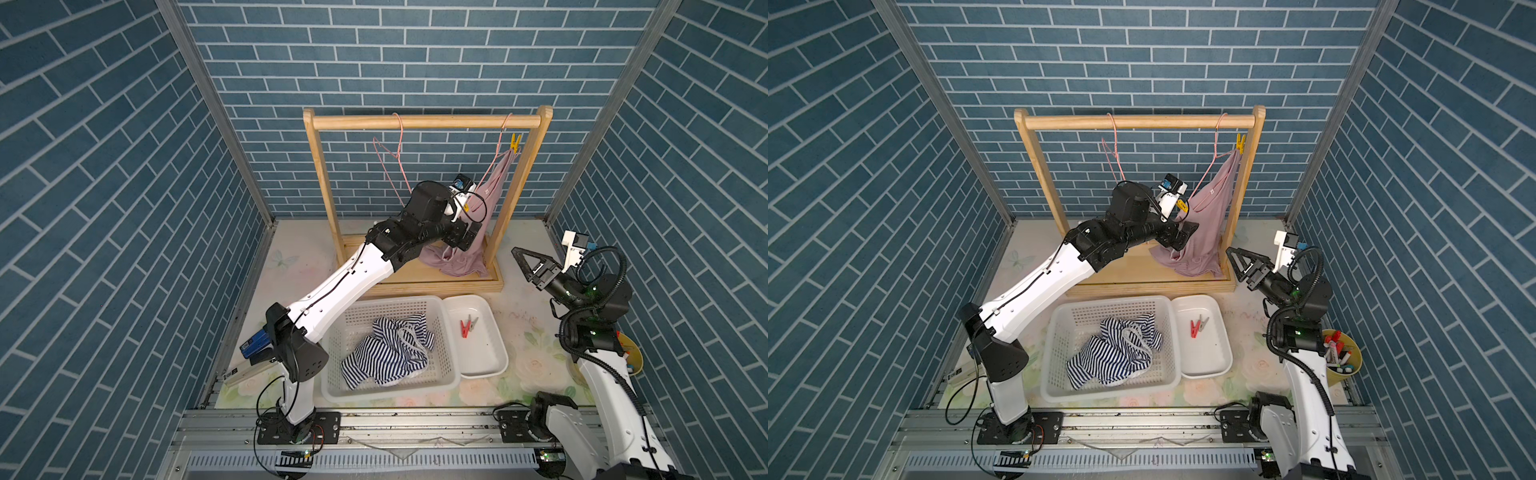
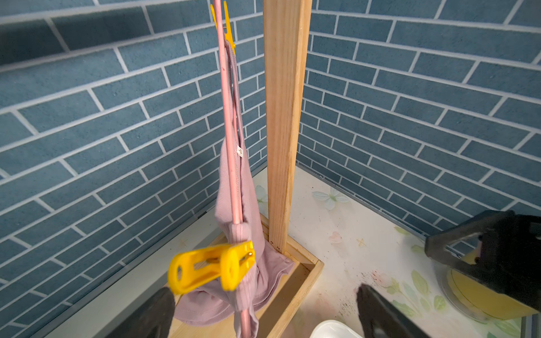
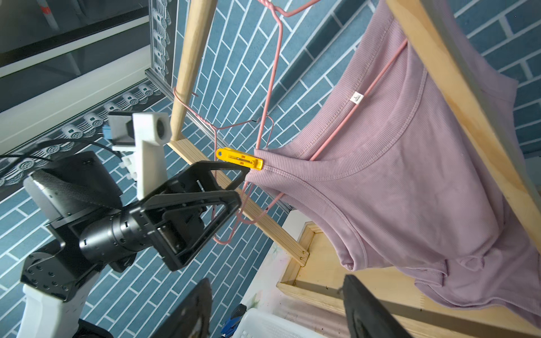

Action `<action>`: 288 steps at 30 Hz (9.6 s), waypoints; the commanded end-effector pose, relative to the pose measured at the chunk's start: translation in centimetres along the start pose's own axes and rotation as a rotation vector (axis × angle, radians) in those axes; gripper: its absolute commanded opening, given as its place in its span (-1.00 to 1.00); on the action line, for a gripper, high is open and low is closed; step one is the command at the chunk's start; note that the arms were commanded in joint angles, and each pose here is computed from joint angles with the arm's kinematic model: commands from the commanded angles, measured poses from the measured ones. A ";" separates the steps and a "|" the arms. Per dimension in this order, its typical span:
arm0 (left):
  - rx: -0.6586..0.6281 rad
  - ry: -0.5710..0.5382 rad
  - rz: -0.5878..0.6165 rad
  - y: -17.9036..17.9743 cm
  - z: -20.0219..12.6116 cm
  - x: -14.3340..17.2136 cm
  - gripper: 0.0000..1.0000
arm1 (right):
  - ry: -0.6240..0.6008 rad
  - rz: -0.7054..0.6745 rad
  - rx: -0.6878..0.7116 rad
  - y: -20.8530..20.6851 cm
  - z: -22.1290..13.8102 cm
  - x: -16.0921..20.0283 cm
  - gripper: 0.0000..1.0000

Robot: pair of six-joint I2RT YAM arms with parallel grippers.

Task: Remove the clothespins securing tank tops to the hanger
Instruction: Pick up the hanger from the clothesline, then remove the clothespin from the hanger.

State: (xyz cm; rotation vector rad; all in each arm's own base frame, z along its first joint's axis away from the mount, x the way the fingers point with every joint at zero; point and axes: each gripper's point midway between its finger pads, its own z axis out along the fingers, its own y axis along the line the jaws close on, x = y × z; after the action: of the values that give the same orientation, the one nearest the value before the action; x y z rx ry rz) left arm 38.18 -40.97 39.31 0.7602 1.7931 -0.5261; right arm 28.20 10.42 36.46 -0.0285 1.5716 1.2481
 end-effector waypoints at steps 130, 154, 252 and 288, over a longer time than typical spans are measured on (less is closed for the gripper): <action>-0.071 -0.588 -0.119 3.3 -45.2 -6.5 -1.00 | 0.158 -0.146 -0.023 4.1 2.7 4.8 0.45; 0.071 -0.478 -0.138 1.0 -47.3 1.6 -1.00 | 0.205 -0.297 -0.086 8.3 5.3 0.4 0.46; 0.208 -0.168 0.006 -2.2 -33.7 6.9 -1.00 | 0.568 -0.306 -0.866 11.7 8.3 3.0 -0.01; 0.156 -0.084 0.001 -1.3 -32.0 8.5 -1.00 | 0.589 -0.369 -0.813 12.1 9.1 1.8 -1.00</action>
State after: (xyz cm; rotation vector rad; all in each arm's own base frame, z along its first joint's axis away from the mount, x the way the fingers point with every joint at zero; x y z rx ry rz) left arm 13.63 -18.71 41.17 0.8641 1.7188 -0.7202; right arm 27.56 23.40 43.24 -1.2261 1.4053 1.5408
